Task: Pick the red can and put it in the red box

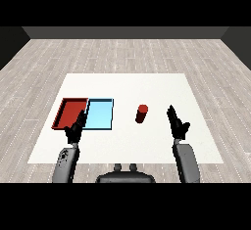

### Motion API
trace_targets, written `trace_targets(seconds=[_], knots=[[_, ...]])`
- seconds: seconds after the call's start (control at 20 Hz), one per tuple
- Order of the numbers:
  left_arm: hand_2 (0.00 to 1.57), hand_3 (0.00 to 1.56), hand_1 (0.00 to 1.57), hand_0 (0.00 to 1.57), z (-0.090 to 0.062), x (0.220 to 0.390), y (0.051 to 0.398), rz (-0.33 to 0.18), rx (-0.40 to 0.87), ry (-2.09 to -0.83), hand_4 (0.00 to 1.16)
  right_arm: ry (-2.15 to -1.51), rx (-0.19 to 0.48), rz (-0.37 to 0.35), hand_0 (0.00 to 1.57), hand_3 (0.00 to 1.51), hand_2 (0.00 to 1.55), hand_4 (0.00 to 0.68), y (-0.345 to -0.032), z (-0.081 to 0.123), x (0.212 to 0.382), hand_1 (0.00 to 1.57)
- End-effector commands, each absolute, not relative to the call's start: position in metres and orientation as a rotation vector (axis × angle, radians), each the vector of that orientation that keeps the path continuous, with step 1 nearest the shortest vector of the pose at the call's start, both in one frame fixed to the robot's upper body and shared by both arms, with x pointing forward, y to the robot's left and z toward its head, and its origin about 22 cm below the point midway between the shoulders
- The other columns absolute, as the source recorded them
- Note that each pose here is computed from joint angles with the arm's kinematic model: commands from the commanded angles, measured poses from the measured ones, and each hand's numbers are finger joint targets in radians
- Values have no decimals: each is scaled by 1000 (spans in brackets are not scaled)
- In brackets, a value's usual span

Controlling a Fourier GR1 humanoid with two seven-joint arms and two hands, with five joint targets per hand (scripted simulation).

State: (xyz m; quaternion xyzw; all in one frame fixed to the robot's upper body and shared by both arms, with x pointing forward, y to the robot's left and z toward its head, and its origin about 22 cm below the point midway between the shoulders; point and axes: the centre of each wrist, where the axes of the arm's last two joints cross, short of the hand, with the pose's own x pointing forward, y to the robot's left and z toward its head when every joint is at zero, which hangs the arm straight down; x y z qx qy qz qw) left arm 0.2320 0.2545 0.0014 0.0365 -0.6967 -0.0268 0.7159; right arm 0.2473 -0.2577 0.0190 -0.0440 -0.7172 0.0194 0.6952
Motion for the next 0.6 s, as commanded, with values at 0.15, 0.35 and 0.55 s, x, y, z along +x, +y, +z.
trace_targets(seconds=[0.15,0.35,0.55], knots=[[0,0,0,0,5,239,251,-84,61,-1580,0,-1608,-80,43,0,0,0,0,-313,15,249,0],[0,0,0,0,41,242,239,-7,-38,-1990,0,-1887,37,54,0,0,0,0,-316,40,256,0],[0,0,0,0,10,244,246,-5,-38,-2055,0,-1906,81,38,0,0,0,0,-322,8,252,0]])
